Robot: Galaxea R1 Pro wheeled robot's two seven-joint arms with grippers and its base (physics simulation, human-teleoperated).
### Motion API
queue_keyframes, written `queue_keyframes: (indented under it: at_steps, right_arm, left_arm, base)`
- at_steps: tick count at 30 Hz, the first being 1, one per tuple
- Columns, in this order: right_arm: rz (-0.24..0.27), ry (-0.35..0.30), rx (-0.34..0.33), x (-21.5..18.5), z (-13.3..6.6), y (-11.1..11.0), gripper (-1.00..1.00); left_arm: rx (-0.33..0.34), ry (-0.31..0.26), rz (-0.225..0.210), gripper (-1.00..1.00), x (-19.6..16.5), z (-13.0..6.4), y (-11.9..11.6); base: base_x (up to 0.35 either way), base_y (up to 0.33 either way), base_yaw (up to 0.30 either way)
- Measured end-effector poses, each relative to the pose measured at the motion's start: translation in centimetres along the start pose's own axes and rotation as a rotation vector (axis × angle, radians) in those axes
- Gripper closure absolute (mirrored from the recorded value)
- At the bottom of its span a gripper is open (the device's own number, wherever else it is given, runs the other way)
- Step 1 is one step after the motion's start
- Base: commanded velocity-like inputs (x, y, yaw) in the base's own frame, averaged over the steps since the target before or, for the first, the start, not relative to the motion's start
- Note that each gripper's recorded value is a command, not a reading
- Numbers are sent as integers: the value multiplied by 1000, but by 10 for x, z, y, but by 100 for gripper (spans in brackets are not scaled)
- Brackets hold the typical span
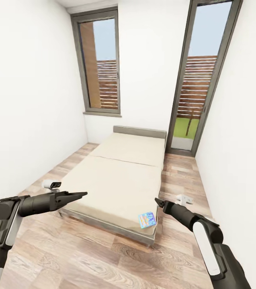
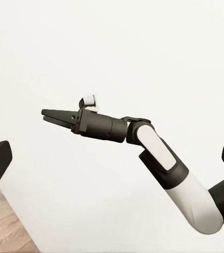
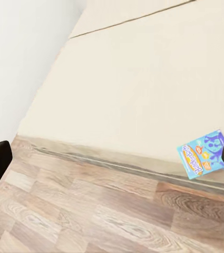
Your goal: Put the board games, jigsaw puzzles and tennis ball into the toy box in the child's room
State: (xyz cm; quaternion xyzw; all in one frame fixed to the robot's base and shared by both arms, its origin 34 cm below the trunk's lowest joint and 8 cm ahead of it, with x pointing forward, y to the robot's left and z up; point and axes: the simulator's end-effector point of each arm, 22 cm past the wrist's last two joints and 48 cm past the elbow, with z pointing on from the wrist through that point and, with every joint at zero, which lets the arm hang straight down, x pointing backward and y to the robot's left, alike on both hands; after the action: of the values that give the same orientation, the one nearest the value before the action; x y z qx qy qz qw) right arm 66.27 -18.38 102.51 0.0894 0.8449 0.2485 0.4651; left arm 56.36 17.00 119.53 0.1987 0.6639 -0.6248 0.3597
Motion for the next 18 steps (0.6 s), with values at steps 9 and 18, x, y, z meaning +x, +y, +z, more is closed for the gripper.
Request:
queue_keyframes:
  at_steps: [9,18]
  right_arm:
    - [0,0,0,0,0,0,-100]
    - [0,0,0,0,0,0,-100]
  left_arm:
    - [0,0,0,-100,0,0,0]
    - [0,0,0,-100,0,0,0]
  base:
    - [0,36,-280]
    - [0,89,-280]
